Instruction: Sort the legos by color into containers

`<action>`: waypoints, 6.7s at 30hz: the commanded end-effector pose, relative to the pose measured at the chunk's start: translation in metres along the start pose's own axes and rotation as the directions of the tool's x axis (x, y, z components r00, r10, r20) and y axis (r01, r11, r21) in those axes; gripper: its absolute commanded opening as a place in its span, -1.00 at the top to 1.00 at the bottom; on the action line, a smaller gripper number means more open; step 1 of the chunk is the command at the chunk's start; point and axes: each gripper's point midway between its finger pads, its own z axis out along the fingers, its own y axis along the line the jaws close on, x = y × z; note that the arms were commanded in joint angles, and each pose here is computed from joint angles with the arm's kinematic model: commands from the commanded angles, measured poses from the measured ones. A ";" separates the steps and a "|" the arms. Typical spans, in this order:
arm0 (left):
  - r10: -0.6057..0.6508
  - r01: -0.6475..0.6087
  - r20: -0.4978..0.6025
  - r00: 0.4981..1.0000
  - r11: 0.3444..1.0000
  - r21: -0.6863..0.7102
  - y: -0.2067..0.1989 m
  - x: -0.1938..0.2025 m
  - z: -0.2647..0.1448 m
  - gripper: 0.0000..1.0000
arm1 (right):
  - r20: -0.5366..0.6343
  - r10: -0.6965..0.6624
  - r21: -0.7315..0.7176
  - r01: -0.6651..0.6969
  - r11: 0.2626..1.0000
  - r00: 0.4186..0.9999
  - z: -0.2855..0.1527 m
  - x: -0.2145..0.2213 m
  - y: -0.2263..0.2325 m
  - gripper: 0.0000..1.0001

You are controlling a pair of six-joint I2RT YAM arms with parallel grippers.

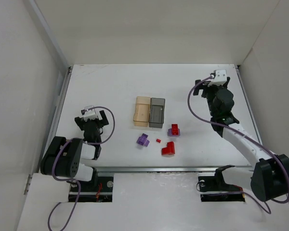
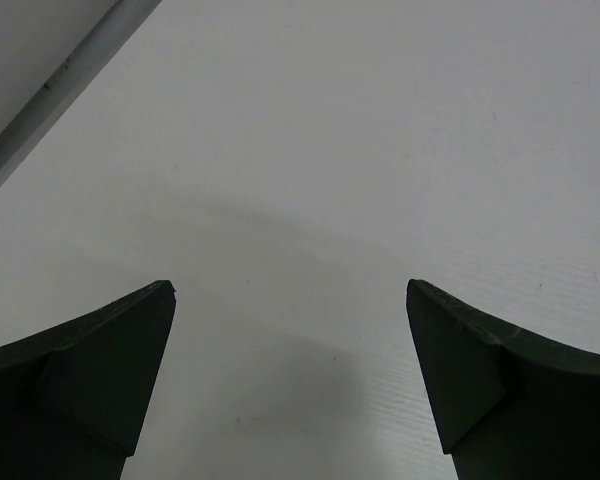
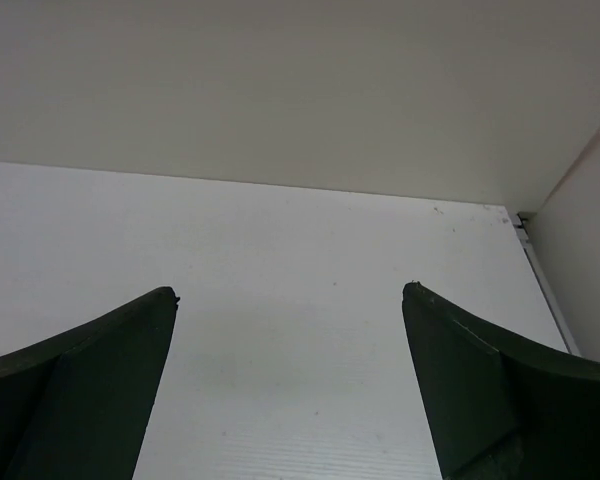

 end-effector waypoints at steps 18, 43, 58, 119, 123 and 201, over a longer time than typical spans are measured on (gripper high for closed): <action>0.325 -0.569 0.528 0.785 0.716 0.404 -0.106 -0.210 -0.047 -1.00 | -0.219 -0.273 0.087 0.297 0.951 0.937 -0.038 -0.099 0.055 -0.99; 0.467 -0.507 0.218 0.857 0.686 0.522 -0.120 -0.165 -0.068 -1.00 | -0.878 0.123 0.038 -0.188 0.981 0.463 -0.135 0.163 0.156 -0.52; 0.470 -0.507 0.215 0.856 0.682 0.528 -0.119 -0.160 -0.073 -1.00 | -0.900 0.084 0.027 -0.137 0.990 0.429 -0.127 0.193 0.166 0.14; 0.565 -0.456 0.323 0.759 0.106 0.884 -0.207 -0.101 -0.132 1.00 | -0.655 0.321 -0.249 -0.597 0.763 0.684 -0.060 -0.026 0.218 1.00; 0.619 -0.435 0.252 0.744 0.163 0.885 -0.185 -0.080 -0.132 1.00 | -0.648 0.355 -0.230 -0.618 0.752 0.674 -0.029 -0.014 0.228 1.00; 0.748 -0.097 0.024 0.663 0.054 0.994 -0.237 0.032 -0.204 -0.56 | -0.814 0.156 -0.122 -0.429 0.895 0.559 -0.132 0.098 0.175 -0.93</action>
